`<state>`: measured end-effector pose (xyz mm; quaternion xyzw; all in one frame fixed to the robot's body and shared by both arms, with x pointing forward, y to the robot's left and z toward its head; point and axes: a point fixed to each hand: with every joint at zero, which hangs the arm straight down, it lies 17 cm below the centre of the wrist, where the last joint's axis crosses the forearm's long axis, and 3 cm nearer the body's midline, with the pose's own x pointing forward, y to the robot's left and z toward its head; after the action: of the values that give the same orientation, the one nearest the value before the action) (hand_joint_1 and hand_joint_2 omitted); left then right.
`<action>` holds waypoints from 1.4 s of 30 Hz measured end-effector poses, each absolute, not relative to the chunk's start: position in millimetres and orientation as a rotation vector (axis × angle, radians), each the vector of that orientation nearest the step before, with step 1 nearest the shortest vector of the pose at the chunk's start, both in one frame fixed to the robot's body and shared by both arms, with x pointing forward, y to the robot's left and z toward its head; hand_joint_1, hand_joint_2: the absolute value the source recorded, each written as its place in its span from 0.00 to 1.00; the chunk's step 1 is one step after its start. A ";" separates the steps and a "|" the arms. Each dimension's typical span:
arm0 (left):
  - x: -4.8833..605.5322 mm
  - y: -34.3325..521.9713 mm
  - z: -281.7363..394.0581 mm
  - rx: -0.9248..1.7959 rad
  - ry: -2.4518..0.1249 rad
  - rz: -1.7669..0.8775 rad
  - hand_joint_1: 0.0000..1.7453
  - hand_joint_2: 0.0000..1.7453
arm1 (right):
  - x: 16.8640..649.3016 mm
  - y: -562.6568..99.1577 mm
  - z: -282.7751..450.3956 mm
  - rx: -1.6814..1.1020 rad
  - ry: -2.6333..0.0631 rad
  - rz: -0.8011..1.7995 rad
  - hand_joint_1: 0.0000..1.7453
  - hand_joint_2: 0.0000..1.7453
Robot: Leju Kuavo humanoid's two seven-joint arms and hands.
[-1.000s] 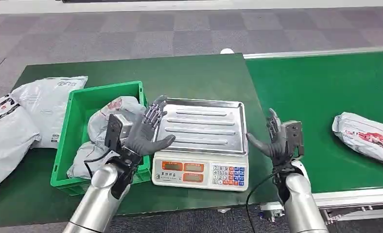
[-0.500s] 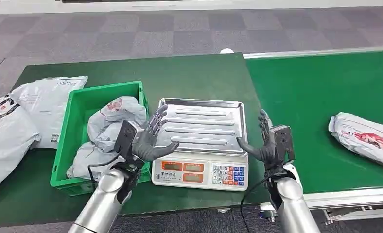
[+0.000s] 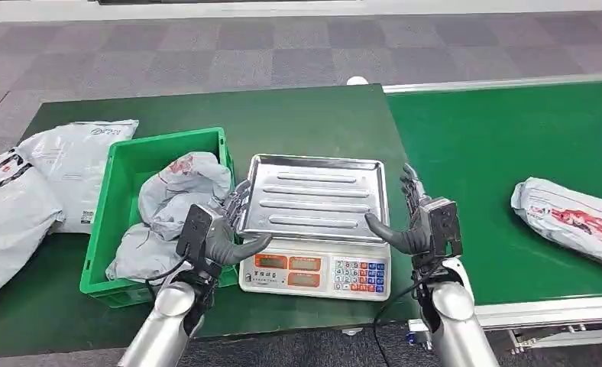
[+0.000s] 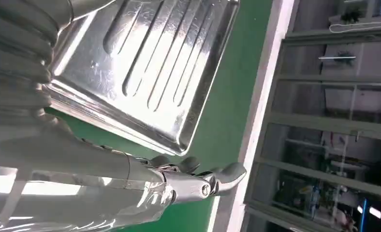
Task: Moved the parcel from conveyor to table for the left to box.
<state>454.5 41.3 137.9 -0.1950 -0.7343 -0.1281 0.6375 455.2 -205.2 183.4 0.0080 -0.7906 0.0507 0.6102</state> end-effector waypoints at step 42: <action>445.8 57.6 143.3 -0.390 -1.703 -0.217 0.00 1.00 | 465.0 -346.7 147.9 -0.740 -1.704 0.183 0.00 1.00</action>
<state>445.8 57.6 143.3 -0.1708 -0.7456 -0.0949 0.6371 465.0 -346.7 147.9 -0.3187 -0.7334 0.0786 0.5953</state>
